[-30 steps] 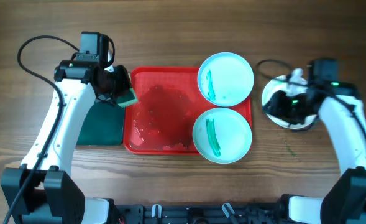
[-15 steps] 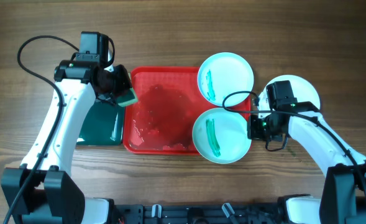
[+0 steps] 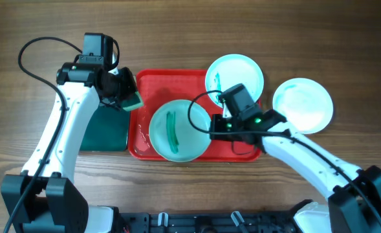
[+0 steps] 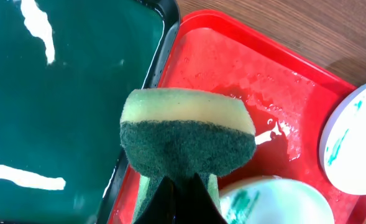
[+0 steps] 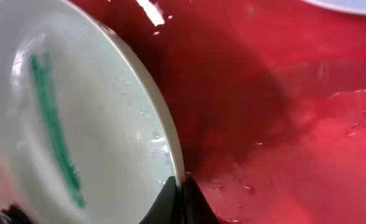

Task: Clean dirty plates on tray and stack at the side
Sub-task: 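Grasp the lower-right plate's rim with the right gripper and pull it left, then hold the plate with the right gripper and scrub it with the sponge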

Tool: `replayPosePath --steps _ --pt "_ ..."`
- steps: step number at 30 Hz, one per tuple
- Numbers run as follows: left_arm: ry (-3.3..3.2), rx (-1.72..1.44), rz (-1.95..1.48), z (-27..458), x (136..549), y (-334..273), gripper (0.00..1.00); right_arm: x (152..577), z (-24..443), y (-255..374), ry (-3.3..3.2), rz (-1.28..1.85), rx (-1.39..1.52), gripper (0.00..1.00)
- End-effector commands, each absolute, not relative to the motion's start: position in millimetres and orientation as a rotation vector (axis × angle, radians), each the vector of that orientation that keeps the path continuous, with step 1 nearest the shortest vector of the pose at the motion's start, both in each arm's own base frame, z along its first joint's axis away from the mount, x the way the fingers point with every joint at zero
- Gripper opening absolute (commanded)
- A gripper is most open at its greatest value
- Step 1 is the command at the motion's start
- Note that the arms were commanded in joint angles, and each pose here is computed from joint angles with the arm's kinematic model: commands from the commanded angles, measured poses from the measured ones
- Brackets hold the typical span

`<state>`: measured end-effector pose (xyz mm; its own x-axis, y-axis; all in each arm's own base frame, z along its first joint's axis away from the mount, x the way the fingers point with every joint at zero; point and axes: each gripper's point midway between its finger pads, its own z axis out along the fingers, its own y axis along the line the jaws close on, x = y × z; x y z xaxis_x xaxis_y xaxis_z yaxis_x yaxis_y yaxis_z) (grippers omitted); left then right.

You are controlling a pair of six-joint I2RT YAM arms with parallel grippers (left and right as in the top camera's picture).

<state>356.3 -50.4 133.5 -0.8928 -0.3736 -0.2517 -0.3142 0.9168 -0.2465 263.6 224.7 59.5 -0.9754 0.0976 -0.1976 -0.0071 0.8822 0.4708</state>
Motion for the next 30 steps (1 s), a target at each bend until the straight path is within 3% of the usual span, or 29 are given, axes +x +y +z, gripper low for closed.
replayPosePath --steps 1,10,15,19,21,25,30 --pt "2.782 -0.51 -0.288 133 358 -51 0.04 280 44 231 2.83 0.67 0.249 0.04" --pt "2.78 -0.545 -0.293 132 358 -52 0.04 300 23 269 2.898 0.686 0.115 0.05" --pt "2.787 -0.556 -0.291 129 356 -51 0.04 315 23 277 2.811 0.698 -0.086 0.23" --pt "2.787 -0.556 -0.291 129 356 -51 0.04 320 16 275 2.79 0.677 -0.199 0.25" --pt "2.788 -0.557 -0.291 129 356 -51 0.04 322 12 284 2.763 0.731 -0.281 0.19" --pt "2.819 -0.585 -0.287 117 352 -52 0.04 326 2 283 2.786 0.724 -0.159 0.04" --pt "2.926 -0.54 -0.26 85 344 -69 0.04 326 -1 278 2.832 0.718 0.063 0.04"
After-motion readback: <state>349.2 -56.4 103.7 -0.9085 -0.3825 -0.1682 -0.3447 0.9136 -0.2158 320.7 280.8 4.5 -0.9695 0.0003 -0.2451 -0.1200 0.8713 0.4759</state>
